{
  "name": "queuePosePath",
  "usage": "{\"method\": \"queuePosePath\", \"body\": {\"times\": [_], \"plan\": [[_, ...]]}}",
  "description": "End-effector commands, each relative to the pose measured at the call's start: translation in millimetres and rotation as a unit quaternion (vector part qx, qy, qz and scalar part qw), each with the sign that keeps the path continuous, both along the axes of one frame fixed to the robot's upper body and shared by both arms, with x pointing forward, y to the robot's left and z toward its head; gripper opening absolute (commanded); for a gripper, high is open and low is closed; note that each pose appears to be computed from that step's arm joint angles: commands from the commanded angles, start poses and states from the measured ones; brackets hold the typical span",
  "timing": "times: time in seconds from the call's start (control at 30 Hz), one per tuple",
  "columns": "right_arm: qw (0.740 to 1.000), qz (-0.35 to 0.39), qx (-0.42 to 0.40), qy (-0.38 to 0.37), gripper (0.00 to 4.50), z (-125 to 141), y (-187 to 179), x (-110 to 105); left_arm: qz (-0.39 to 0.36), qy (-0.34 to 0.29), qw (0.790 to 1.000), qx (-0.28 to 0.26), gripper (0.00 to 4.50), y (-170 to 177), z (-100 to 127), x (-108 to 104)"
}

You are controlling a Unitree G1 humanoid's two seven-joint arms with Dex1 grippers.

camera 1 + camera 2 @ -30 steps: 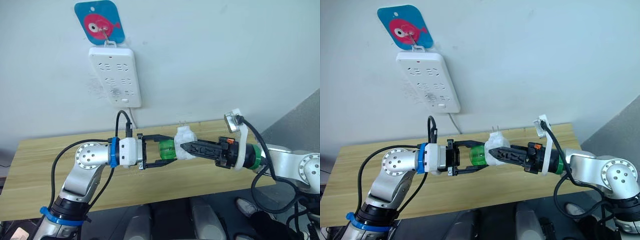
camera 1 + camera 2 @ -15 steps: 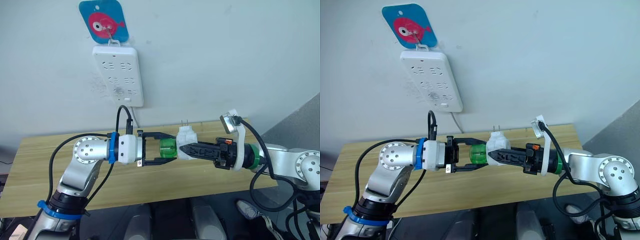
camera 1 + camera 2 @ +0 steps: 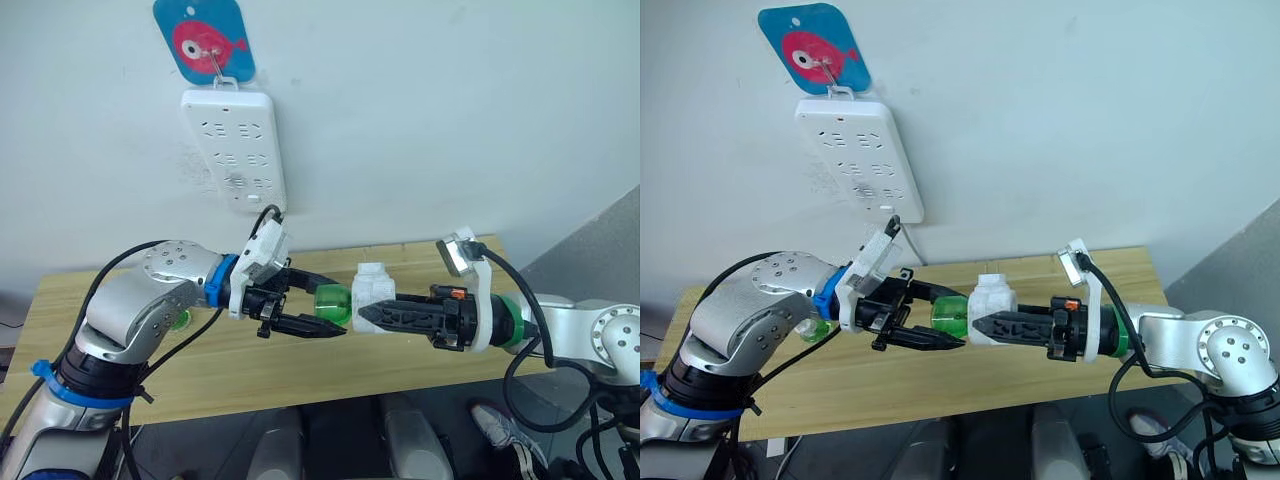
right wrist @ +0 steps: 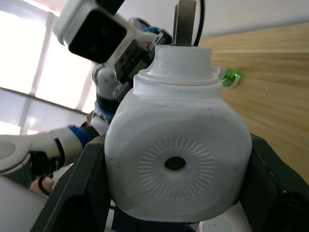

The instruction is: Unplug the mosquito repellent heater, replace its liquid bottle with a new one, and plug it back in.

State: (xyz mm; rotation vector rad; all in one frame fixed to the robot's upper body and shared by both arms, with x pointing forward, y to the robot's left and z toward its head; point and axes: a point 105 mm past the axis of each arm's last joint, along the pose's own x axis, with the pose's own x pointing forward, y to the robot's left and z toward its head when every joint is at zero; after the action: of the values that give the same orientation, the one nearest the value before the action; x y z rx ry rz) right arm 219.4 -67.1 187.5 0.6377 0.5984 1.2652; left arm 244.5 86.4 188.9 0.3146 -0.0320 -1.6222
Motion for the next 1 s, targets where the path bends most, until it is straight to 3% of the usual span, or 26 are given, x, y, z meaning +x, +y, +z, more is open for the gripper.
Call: {"method": "queuePosePath", "body": {"times": [0.03,0.07,0.23,0.47,0.6,0.97,1.0], "plan": [[1.000,-0.009,0.023,-0.012,3.03,11,1,0,0.018,-0.141,0.990,-0.018,3.80,7,4,3],[1.000,-0.014,0.025,-0.012,3.03,11,0,2,0.021,-0.187,0.982,-0.022,4.06,9,0,1],[0.999,-0.023,0.024,-0.015,3.03,13,-1,5,0.064,-0.284,0.954,-0.077,4.08,18,0,-5],[0.999,-0.024,0.022,-0.016,3.03,14,-1,6,0.054,-0.314,0.943,-0.097,4.08,19,1,-13],[0.999,-0.020,0.024,-0.017,3.03,14,0,6,0.045,-0.306,0.947,-0.088,3.22,17,-3,-11],[0.999,-0.014,0.030,-0.022,3.03,17,2,4,0.048,-0.315,0.943,-0.094,0.03,11,2,-5],[0.999,-0.015,0.030,-0.022,3.03,17,2,4,0.044,-0.311,0.945,-0.091,0.00,14,1,-6]]}}
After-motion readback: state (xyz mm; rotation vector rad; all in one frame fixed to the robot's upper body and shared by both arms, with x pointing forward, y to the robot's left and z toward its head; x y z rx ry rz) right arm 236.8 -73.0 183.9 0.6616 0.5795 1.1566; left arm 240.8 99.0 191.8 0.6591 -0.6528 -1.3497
